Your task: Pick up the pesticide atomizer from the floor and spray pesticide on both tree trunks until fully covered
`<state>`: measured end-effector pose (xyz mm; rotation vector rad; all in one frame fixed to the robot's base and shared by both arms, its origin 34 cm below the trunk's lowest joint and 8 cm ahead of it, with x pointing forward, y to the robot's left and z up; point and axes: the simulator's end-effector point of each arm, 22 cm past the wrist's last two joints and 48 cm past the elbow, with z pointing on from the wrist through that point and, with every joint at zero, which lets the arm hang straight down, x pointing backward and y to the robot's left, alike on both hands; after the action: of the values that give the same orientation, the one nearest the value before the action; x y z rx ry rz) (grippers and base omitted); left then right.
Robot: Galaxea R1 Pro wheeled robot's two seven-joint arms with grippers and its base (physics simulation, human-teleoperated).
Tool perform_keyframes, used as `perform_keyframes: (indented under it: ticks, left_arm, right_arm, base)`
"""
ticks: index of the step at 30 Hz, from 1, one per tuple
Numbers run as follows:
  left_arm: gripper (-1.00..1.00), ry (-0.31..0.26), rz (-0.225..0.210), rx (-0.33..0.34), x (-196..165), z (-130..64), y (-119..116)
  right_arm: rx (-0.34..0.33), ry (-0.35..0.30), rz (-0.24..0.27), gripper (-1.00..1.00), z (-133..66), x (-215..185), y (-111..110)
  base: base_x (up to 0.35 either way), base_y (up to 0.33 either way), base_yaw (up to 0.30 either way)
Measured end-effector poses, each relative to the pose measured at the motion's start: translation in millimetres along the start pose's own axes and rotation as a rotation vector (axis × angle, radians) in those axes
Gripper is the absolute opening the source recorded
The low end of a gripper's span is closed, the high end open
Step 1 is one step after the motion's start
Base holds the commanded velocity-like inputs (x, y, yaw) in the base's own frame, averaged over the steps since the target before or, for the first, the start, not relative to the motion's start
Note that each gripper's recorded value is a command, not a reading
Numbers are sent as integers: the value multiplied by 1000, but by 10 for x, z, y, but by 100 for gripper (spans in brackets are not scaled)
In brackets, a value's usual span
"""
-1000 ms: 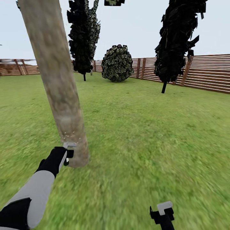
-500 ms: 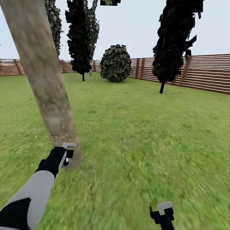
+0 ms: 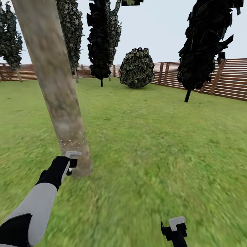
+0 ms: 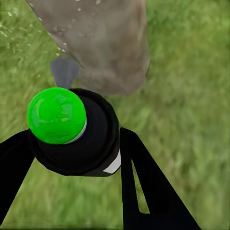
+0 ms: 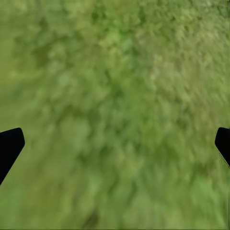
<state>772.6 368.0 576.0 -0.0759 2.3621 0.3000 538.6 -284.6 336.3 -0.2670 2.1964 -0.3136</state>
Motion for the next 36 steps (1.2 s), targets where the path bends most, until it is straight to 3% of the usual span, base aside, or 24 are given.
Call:
perform_keyframes:
  ticks: [11, 15, 17, 20, 23, 26, 28, 31, 33, 36]
  left_arm:
    - [-100, 19, -2, 2, 100, 30, 4]
    - [-100, 61, -10, -48, 314, 106, 391]
    - [-100, 109, -8, -55, 578, 168, 474]
    - [-100, 128, -33, -62, 706, 191, 567]
    - [-100, 133, -53, -41, 746, 200, 454]
    - [-100, 145, -52, -12, 798, 208, 249]
    - [-100, 149, -46, -13, 815, 210, 237]
    - [-100, 151, -42, -52, 827, 216, 514]
    - [-100, 158, -39, -134, 859, 195, 1118]
    - [-100, 196, -51, -127, 1075, 233, 1149]
  right_arm:
    - [0, 0, 0, 100, 0, 0, -1]
    - [-1, 0, -1, 100, 0, 0, 2]
    - [0, 0, 0, 100, 1, 1, 2]
    - [0, 0, 0, 100, 0, -1, 1]
    - [0, 0, 0, 100, 0, 1, -1]
    - [0, 0, 0, 100, 0, 1, -1]
    - [0, 0, 0, 100, 0, 0, -1]
    - [0, 0, 0, 100, 0, -1, 0]
    - [0, 0, 0, 100, 0, -1, 1]
    - [0, 0, 0, 100, 0, 1, 0]
  base:
    - [120, -269, 9]
    - [122, -269, 199]
    - [122, -269, 270]
    - [122, -269, 259]
    - [122, -269, 53]
    - [122, -269, 10]
    - [122, -269, 2]
    - [131, -269, 0]
    - [137, -269, 0]
    - [138, -269, 83]
